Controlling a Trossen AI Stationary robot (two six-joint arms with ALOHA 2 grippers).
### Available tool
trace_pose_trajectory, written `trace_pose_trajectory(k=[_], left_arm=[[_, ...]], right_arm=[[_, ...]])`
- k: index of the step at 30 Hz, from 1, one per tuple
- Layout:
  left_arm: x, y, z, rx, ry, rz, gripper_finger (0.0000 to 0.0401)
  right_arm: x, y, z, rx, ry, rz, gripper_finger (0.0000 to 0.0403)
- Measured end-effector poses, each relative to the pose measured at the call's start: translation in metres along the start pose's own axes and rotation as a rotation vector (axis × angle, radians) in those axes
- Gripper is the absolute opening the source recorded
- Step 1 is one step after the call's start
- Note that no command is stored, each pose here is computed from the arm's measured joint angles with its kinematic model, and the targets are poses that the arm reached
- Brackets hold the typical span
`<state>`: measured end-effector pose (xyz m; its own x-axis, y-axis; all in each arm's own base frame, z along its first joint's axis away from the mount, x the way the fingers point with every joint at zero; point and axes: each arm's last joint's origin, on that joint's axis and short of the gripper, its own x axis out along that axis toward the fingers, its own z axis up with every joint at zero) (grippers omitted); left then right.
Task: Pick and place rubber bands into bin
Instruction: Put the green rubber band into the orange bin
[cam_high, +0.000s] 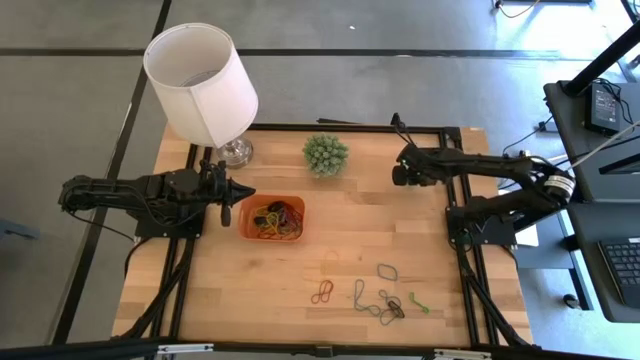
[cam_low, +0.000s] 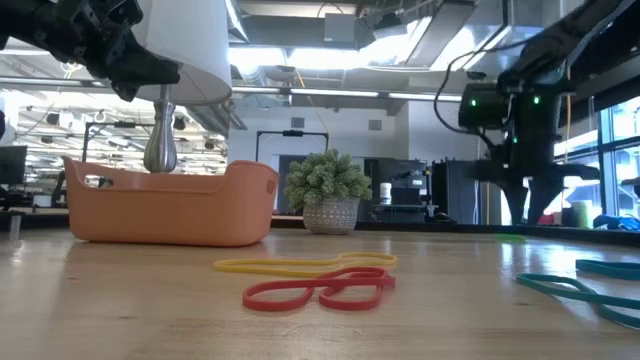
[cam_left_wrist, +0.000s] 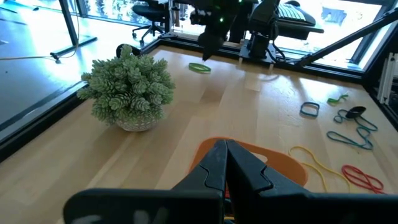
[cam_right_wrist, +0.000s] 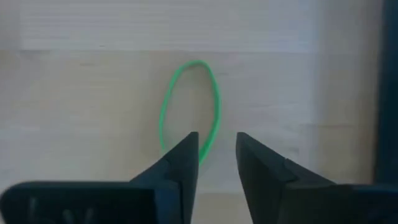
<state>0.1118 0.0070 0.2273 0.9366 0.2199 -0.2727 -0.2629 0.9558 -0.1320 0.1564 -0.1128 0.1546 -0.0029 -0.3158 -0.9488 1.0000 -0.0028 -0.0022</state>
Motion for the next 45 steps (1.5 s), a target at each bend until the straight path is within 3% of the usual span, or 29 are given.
trace_pose_trajectory(k=[6,12,16,20,24,30,38,45], left_arm=[[0.0,0.0,0.0,0.0,0.0,0.0,0.0002],[0.0,0.0,0.0,0.0,0.001,-0.007,0.0002],[0.0,0.0,0.0,0.0,0.002,-0.007,0.0002],[0.0,0.0,0.0,0.001,0.001,-0.007,0.0002],[0.0,0.0,0.0,0.002,0.002,-0.007,0.0002],[0.0,0.0,0.0,0.003,0.003,-0.007,0.0002],[0.0,0.0,0.0,0.003,0.004,-0.007,0.0002],[0.0,0.0,0.0,0.003,0.004,-0.007,0.0002]], right_arm=[[0.026,-0.004,-0.01,0.019,0.011,0.001,0.0108],[0.03,-0.004,-0.021,-0.003,0.014,0.026,0.0014],[0.012,0.009,-0.026,-0.033,0.069,0.148,0.0005],[-0.026,0.037,-0.022,-0.091,0.03,0.347,0.0003],[-0.075,0.071,-0.025,-0.24,-0.043,0.54,0.0002],[-0.149,0.122,-0.032,-0.451,-0.282,0.739,0.0001],[-0.193,0.208,-0.039,-0.715,-0.423,0.802,0.0],[-0.166,0.286,-0.063,-0.956,-0.323,0.741,0.0]])
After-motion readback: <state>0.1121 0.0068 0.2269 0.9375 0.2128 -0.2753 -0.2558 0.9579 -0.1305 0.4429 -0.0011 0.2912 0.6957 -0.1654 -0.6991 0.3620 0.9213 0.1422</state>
